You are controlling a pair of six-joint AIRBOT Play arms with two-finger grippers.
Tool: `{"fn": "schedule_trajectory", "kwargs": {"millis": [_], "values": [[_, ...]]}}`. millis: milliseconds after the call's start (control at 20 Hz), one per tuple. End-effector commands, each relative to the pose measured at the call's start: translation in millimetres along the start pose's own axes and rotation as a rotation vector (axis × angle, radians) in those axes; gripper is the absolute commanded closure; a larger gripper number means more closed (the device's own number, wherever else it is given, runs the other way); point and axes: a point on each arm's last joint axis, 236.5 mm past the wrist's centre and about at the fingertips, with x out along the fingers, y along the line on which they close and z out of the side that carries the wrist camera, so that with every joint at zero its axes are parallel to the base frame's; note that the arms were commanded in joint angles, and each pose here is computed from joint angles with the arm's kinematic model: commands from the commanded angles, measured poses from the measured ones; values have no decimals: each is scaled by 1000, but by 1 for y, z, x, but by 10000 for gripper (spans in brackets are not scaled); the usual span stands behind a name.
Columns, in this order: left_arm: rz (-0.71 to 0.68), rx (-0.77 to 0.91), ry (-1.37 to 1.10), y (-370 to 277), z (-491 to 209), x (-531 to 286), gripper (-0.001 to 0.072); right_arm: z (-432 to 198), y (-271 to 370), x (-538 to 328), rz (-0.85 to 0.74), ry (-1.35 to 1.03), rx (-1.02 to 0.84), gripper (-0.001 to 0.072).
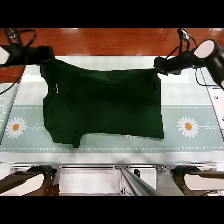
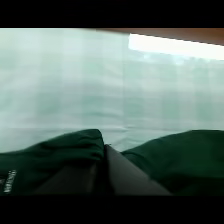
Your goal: Fold the shirts.
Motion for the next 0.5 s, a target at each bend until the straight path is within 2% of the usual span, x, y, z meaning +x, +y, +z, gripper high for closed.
{"fn": "schedule_trajectory", "kwargs": {"millis": [0,150,250,350,450], "values": [[-54,-109,38,-5,-12,28,0,31,7,12,165,0,157,84],[-19,-79,193,29,-31,7,4,21,-23,-32,159,89,69,82],[9,-82,351,68,-60,-18,4,-9,-75,-69,18,197,24,82],[34,-177,464,107,-96,-38,8,-46,-131,-101,-151,266,61,82],[2,-358,514,125,-144,-48,7,-86,-156,-109,-173,231,146,81]]}}
